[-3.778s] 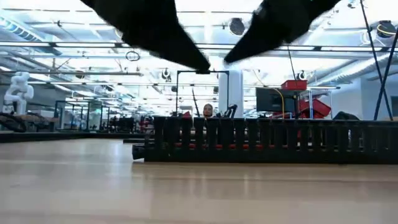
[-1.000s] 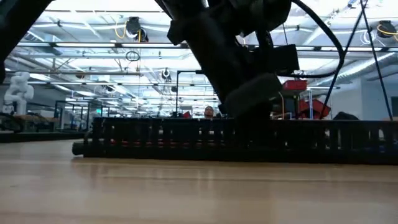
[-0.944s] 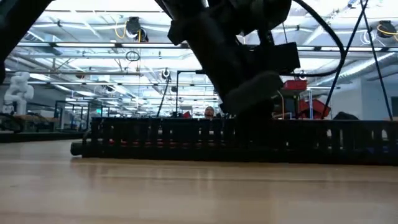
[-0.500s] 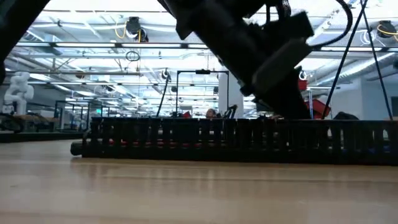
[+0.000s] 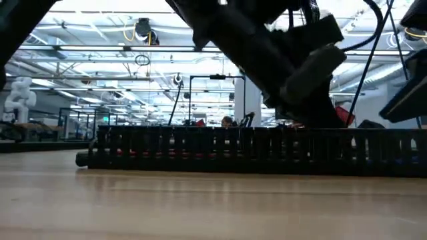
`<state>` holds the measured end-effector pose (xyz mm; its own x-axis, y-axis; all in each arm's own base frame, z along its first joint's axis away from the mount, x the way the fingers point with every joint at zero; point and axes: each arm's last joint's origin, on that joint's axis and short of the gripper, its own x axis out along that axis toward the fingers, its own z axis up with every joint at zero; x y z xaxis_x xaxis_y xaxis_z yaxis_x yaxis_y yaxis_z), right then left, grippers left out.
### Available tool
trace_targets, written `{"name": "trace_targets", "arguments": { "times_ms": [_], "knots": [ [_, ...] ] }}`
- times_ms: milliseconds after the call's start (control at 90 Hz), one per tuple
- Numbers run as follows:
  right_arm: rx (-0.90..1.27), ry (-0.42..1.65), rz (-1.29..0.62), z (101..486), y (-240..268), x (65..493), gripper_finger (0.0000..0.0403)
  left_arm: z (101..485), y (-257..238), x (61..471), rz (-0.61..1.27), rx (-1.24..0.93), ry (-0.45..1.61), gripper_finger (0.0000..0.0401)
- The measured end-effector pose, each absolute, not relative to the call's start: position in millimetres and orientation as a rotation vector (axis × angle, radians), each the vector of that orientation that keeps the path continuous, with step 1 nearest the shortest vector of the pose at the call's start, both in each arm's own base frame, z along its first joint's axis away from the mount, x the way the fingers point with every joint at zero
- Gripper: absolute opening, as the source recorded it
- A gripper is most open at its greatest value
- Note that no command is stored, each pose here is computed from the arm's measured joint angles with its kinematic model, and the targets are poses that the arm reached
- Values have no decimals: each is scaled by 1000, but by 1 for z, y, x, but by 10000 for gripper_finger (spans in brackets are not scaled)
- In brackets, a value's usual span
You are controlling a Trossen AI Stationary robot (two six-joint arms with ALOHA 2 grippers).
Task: Ziptie cables
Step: Put the zip tied cables into the black cable duct
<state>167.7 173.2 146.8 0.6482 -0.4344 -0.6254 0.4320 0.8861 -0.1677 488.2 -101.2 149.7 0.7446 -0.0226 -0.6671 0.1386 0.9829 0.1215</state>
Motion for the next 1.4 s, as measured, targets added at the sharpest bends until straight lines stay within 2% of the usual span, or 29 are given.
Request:
{"name": "trace_targets", "arguments": {
  "times_ms": [133,289,344,611,1011,1400],
  "knots": [
    [-36,715,-485,147,168,179,134,145,-101,488,-88,169,746,81],
    [-74,717,-476,148,162,192,134,143,-101,488,-90,192,749,21],
    [-83,721,-472,148,160,196,134,143,-103,487,-89,198,751,10],
    [-92,761,-409,149,155,210,132,142,-105,486,-74,211,761,9],
    [-84,823,-341,148,156,212,96,142,-106,485,-60,225,764,4],
    [-125,813,-292,157,157,221,95,142,-106,485,-52,229,766,4]
  ]
}}
